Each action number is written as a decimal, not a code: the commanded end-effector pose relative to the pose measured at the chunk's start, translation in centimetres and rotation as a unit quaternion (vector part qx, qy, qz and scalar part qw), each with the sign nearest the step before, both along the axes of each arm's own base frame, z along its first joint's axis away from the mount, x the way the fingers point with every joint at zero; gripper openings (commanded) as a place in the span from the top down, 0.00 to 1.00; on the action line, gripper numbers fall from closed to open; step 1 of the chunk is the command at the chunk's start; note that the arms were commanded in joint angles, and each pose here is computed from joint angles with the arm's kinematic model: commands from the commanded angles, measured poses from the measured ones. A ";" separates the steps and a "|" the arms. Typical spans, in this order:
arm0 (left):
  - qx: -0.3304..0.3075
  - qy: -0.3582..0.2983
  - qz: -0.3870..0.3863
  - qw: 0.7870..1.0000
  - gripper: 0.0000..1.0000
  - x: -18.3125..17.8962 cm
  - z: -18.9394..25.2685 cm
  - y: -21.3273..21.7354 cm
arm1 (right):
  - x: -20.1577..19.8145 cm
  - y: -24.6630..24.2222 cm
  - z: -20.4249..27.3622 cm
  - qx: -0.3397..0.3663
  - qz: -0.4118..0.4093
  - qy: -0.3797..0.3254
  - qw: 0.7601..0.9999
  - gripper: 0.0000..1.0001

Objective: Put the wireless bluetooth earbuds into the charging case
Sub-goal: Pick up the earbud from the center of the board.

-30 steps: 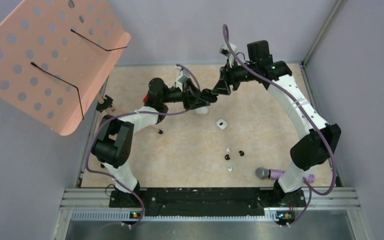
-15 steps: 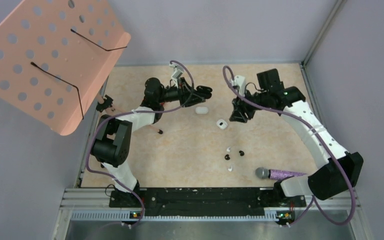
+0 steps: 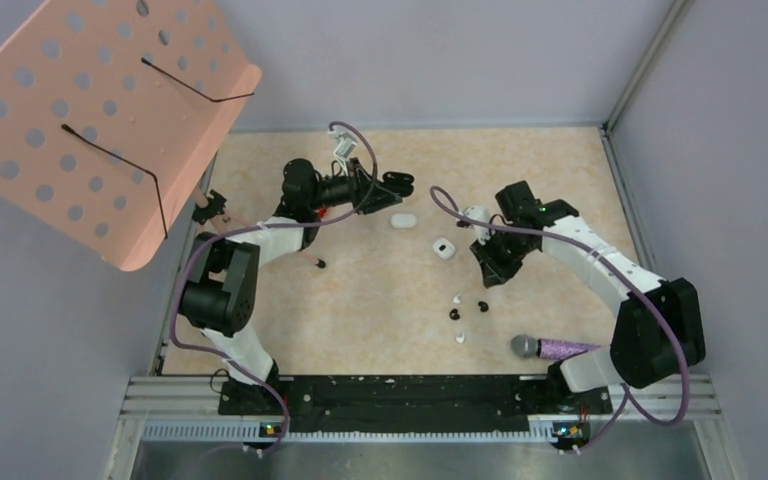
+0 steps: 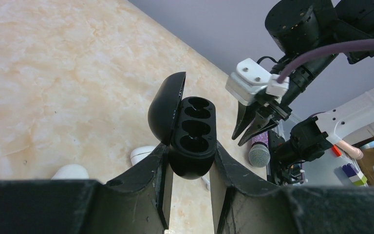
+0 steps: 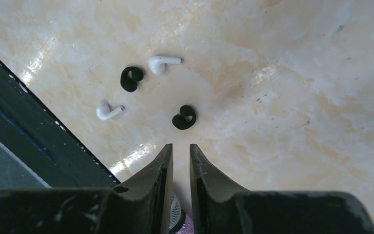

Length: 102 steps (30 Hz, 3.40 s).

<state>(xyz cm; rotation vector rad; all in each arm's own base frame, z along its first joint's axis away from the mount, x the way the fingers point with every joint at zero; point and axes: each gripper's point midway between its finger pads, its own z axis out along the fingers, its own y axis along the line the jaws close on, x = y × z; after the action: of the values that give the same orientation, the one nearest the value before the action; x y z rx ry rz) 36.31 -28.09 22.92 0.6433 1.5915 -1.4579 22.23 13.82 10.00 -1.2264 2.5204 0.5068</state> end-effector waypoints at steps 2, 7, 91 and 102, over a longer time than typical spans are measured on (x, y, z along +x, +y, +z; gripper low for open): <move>-0.013 -0.028 0.020 0.999 1.00 0.0 2.3 0.9 | -0.2 1.0 -1.4 0.006 -0.101 0.057 0.993 0.81; -0.011 -0.032 0.025 0.999 1.00 0.2 2.6 1.4 | -0.2 0.9 -3.2 -0.011 -0.124 0.092 0.988 0.80; -0.001 -0.072 -0.062 0.995 1.00 -1.1 2.2 0.9 | 9.0 5.5 15.1 0.103 0.162 -0.256 0.947 1.00; 0.014 -0.131 -0.109 0.985 1.00 -3.9 2.5 0.2 | 7.8 13.1 23.6 0.128 0.303 -0.357 0.874 1.00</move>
<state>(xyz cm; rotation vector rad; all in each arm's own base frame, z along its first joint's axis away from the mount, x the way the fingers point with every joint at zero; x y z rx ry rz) 33.43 -28.21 22.86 0.8845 1.5128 -1.5163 30.92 24.79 32.66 -1.5944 1.4909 0.3790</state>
